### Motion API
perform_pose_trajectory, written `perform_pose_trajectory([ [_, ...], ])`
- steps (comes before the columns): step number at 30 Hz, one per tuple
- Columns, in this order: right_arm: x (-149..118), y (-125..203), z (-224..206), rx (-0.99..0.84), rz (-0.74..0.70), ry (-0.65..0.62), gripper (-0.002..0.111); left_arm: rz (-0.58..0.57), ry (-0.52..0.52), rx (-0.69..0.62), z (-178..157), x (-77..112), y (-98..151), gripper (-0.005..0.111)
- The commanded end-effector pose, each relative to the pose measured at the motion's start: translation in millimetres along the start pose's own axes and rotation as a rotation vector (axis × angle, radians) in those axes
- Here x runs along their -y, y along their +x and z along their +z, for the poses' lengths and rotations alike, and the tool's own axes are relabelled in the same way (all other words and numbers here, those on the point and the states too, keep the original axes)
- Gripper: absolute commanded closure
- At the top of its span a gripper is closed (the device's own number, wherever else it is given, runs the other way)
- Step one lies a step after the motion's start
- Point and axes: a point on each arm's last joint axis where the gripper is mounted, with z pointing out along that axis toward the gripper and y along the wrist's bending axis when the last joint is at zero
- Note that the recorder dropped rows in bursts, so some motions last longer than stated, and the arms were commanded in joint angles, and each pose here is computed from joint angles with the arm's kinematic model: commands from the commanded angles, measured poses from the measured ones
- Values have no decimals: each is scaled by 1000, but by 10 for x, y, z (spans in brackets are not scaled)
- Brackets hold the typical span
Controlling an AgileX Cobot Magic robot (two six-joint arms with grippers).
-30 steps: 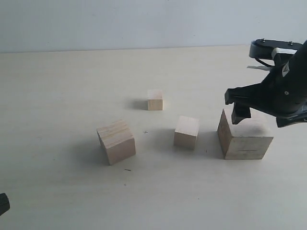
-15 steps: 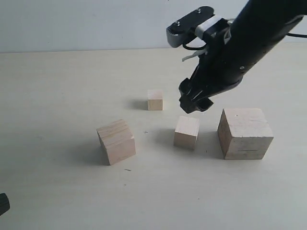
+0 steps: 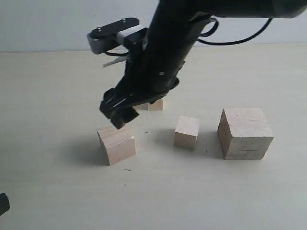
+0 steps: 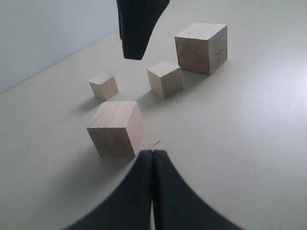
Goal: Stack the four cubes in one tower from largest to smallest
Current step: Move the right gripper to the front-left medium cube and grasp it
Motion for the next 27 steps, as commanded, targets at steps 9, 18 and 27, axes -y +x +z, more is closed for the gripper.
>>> perform_pose_trajectory([
  [9,-155,-244,529,-59,49,-5,20,-7,-4,13,-5,-2,-9,107],
  [18,-73,-277,722,-55,195,67,19,-7,-4,13,-5,-2,-9,107],
  [27,-54,-262,941,-76,251,65,20,-7,-4,13,-5,-2,-9,107],
])
